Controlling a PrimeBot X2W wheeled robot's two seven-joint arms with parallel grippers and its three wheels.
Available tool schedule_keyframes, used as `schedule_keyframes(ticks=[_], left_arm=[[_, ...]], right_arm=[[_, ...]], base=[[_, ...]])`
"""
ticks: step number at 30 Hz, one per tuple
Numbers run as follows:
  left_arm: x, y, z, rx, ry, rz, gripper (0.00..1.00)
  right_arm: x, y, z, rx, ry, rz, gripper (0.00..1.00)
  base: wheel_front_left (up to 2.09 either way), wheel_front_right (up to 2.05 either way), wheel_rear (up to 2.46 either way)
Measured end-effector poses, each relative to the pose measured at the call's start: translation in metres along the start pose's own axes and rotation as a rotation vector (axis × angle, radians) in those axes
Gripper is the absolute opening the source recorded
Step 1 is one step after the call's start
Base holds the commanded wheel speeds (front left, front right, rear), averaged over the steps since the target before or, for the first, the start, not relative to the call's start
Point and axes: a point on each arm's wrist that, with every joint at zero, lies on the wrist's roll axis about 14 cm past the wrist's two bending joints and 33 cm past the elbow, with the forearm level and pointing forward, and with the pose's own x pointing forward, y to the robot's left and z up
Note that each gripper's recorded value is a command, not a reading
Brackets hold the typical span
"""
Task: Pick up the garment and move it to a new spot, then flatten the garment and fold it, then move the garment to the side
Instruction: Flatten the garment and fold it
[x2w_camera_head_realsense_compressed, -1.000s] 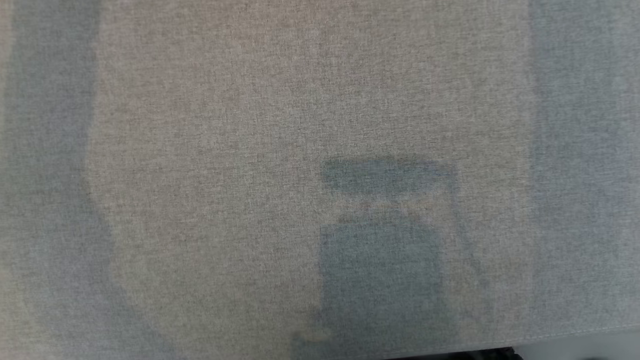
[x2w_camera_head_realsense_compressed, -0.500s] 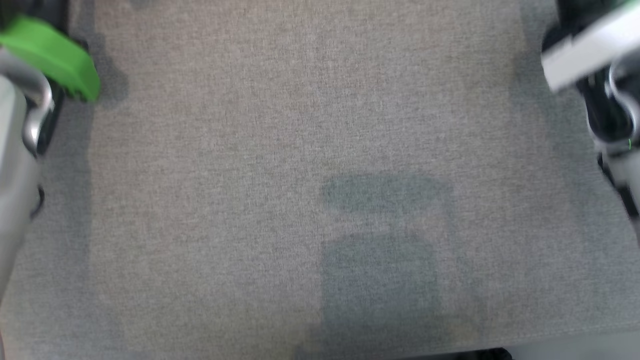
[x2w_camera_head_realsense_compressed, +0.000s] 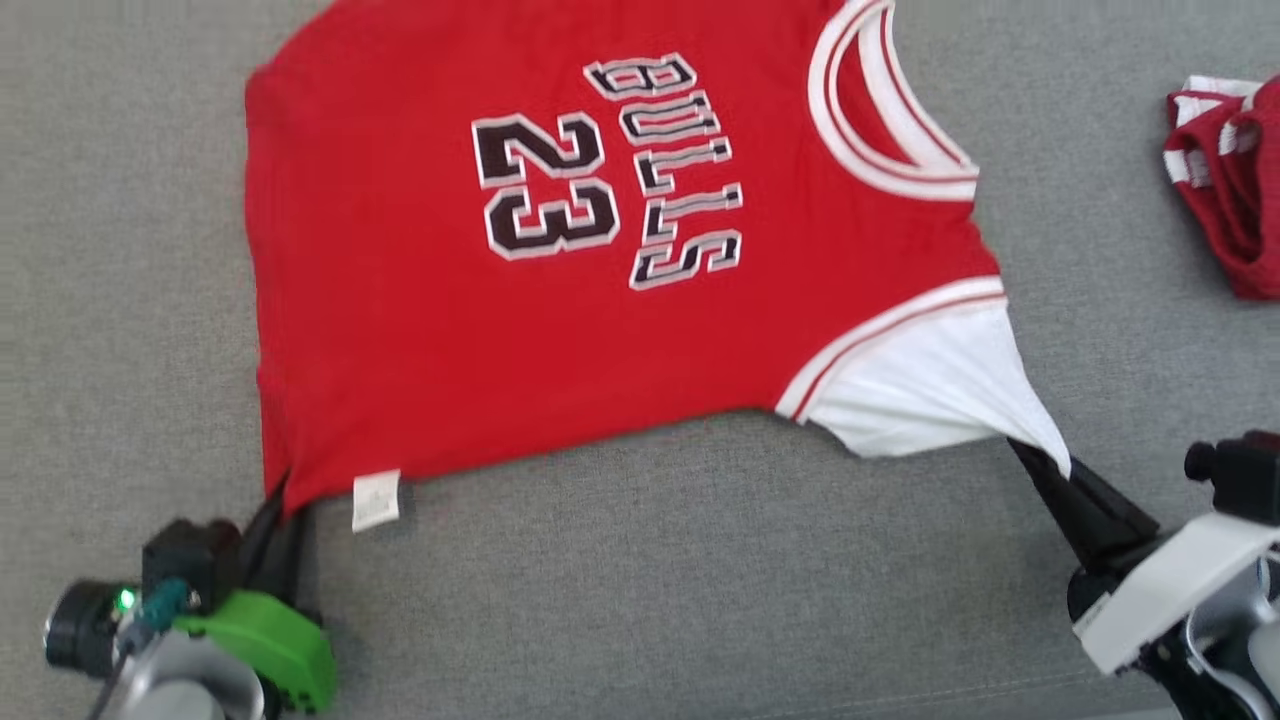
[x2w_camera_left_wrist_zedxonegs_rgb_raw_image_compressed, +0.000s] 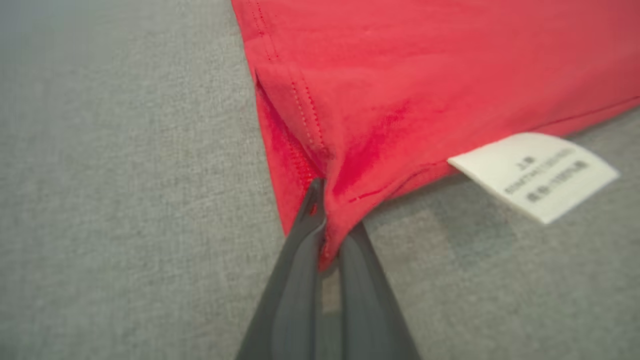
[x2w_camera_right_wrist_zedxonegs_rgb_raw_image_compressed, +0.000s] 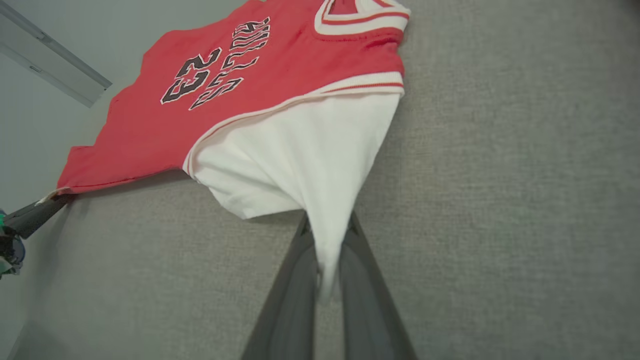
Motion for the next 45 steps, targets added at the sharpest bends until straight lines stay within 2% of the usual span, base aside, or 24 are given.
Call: schedule_keyframes(ticks=[2,6,8,11,13,17,22,27,32,44,45], left_arm=[[-0.038,-0.015,-0.018,-0.055,0.049,0.026,0.0],[-0.08,-0.036,-0.024,-0.123,0.086,0.03,0.0],[-0.096,-0.047,-0.024,-0.157,0.104,0.018,0.0],[-0.106,-0.053,-0.014,-0.204,0.109,0.005,0.0],[-0.106,-0.058,-0.002,-0.245,0.107,-0.018,0.0],[-0.097,-0.064,0.02,-0.263,0.139,-0.082,0.0],[-0.074,-0.05,0.041,-0.185,0.204,-0.118,0.0],[-0.052,-0.046,0.04,-0.218,0.314,-0.153,0.0],[-0.026,-0.027,0.033,-0.18,0.382,-0.113,0.0],[0.014,-0.02,0.017,-0.186,0.441,-0.086,0.0],[0.017,-0.02,0.017,-0.192,0.434,-0.085,0.04]], right_arm=[[-0.036,0.005,-0.013,0.036,0.03,-0.024,0.0],[-0.087,0.006,-0.035,0.067,0.099,-0.071,0.0],[-0.102,0.01,-0.035,0.088,0.094,-0.081,0.0],[-0.104,0.017,-0.018,0.077,0.053,-0.063,0.0],[-0.097,0.02,-0.006,0.055,0.038,-0.044,0.0],[-0.07,0.024,0.023,0.019,-0.001,-0.003,0.0],[-0.026,0.017,0.053,-0.022,-0.007,0.029,0.0],[0.014,0.006,0.056,-0.041,0.054,0.032,0.0],[0.048,0.011,0.054,-0.052,0.092,0.065,0.0],[0.079,0.0,0.042,-0.109,0.17,0.056,0.0],[0.081,-0.001,0.043,-0.123,0.173,0.052,0.0]], base=[[0.0,0.0,0.0],[0.0,0.0,0.0],[0.0,0.0,0.0],[0.0,0.0,0.0],[0.0,0.0,0.0],[0.0,0.0,0.0],[0.0,0.0,0.0],[0.0,0.0,0.0],[0.0,0.0,0.0],[0.0,0.0,0.0],[0.0,0.0,0.0]])
